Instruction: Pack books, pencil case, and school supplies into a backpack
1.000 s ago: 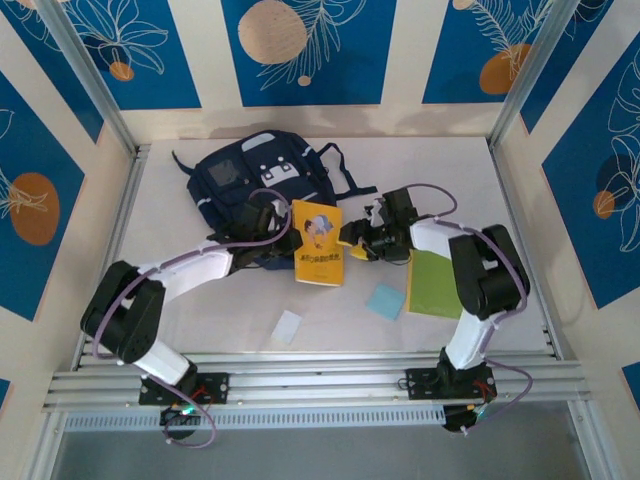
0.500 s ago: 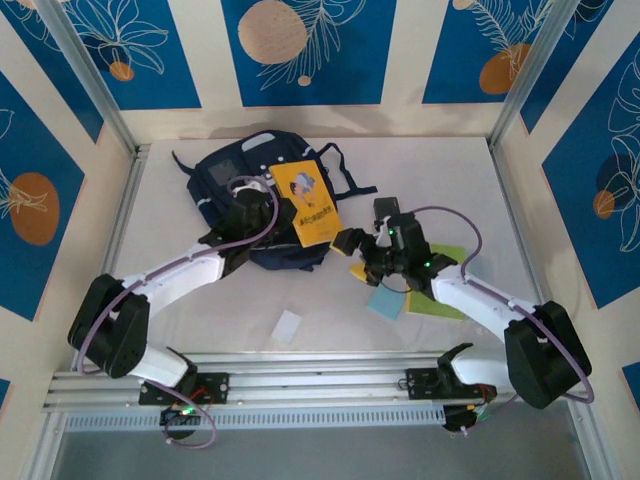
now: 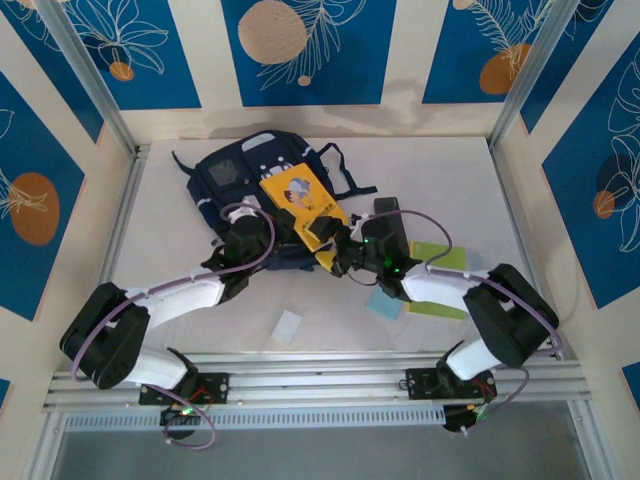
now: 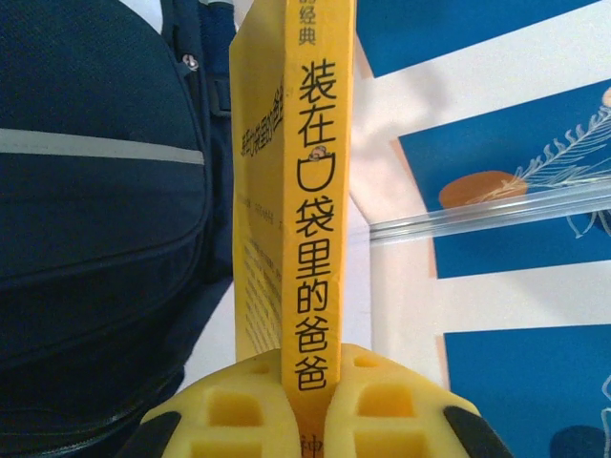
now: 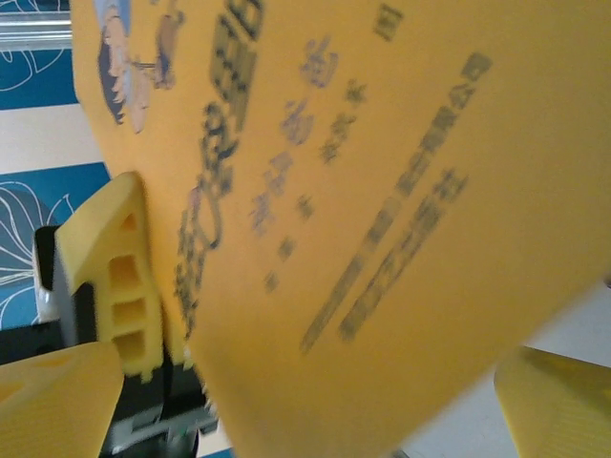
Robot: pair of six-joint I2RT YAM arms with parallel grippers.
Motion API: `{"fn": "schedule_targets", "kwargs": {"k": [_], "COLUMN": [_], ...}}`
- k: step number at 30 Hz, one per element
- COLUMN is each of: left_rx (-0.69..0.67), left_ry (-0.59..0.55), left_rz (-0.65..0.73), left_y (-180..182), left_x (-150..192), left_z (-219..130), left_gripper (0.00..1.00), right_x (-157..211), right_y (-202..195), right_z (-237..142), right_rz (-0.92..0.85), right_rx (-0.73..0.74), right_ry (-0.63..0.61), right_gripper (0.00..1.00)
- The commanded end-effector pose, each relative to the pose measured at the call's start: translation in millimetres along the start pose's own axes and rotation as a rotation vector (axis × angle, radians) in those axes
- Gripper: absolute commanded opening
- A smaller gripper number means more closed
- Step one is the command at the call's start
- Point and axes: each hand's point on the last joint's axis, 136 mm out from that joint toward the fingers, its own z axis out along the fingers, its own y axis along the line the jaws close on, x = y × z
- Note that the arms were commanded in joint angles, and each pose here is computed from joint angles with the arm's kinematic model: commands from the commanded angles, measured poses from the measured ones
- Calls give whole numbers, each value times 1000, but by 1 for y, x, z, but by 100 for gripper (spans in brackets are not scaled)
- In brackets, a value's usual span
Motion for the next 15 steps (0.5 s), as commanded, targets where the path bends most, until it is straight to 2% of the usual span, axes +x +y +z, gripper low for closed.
{"fn": "schedule_targets", "kwargs": {"k": [1,3,4,7,8,9,11,12,14,15], "left_rx": [200,184,171,133,122,116,97,90,60,39], "left_ry": [-69,-60,-56,-57,-57,-54,-45,-35,-7,5], "left_rz": [-88,-93,-92,-87,-84,-80,-66,-50,-2,31], "left_y": [-52,-47,-43,-32,-28,-25,-20,-19,-14,-11], "left_x": [-16,-14,-13,-13,-12,-12,-10,-8,-4,-4], "left_z": [-13,-16,-17,-24,-26,-27,-31,-32,-34,-35], "left_gripper": [0,0,0,0,0,0,1,10,45,58], "right_x": [-4,-12,-17,-31,-35,-38,-44,-47,-56,-60], "right_y": [42,45,46,48,47,48,51,54,56,56], "right_z": [5,4,2,-4,-6,-8,-13,-17,-24,-29], "right_rz": [-17,-35,-45,-62,-64,-73,-97,-117,-144,-157], "right_rx": [-160,-174,-177,-156,-142,-136,-128,-127,-108,-99], "right_ry": [-13,-42,-56,-95,-108,-123,-143,-148,-164,-169], "right_gripper": [97,86,76,19,5,0,0,0,0,0]}}
